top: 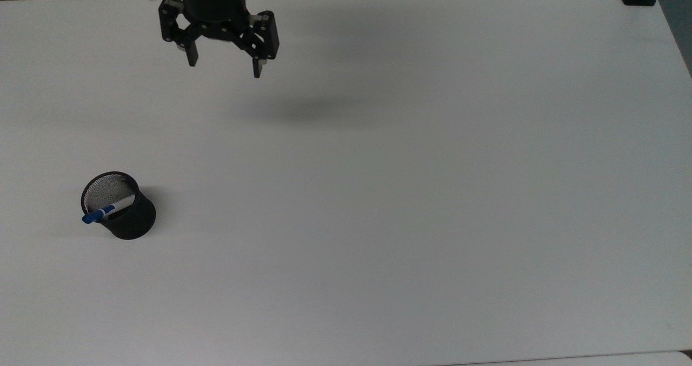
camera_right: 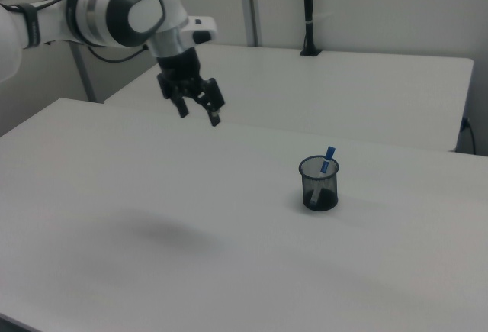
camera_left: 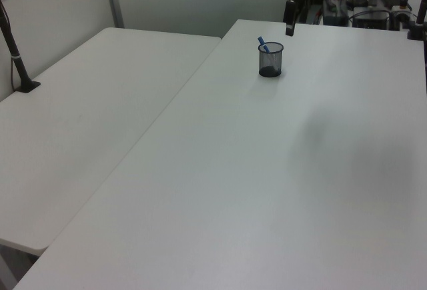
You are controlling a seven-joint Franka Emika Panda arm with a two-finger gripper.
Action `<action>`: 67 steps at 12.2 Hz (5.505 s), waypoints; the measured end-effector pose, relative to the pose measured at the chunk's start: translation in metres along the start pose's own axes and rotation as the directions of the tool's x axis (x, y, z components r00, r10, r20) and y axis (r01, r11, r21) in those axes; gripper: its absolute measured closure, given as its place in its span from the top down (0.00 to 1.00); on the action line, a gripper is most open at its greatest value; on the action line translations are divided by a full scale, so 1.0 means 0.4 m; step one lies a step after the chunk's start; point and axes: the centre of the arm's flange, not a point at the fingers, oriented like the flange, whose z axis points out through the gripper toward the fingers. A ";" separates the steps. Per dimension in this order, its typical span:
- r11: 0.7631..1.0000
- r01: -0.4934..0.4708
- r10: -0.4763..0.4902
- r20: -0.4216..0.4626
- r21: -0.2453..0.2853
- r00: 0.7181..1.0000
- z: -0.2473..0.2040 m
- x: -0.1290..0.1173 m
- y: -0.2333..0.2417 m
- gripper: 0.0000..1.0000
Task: Remove the marker
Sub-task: 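Move the open gripper toward the black mesh pen cup, then lower the gripper over the cup and close on the blue-capped marker, then lift the marker up and out of the pen cup, then carry the marker away from the cup and lower it to the table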
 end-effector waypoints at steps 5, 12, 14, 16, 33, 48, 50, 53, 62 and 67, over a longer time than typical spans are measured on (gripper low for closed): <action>0.993 -0.115 0.113 -0.131 -0.006 0.985 0.088 0.080 0.185 1.00; 0.986 -0.169 0.162 -0.283 -0.002 0.945 0.247 0.168 0.292 1.00; 0.984 -0.178 0.168 -0.318 -0.002 0.933 0.283 0.182 0.312 1.00; 0.984 -0.179 0.163 -0.355 -0.013 0.920 0.323 0.195 0.334 1.00; 0.982 -0.187 0.142 -0.536 -0.029 0.832 0.513 0.261 0.398 0.34; 0.984 -0.176 0.110 -0.638 -0.040 0.762 0.302 0.286 0.408 0.19; 0.984 -0.176 0.105 -0.662 -0.041 0.742 0.239 0.283 0.407 0.19; 0.988 -0.142 0.076 -0.620 -0.058 0.781 0.216 0.278 0.387 0.19; 0.987 0.146 -0.158 -0.339 -0.062 0.927 0.303 0.247 0.117 0.19; 0.967 0.251 -0.251 -0.265 -0.036 0.931 0.415 0.220 -0.045 0.19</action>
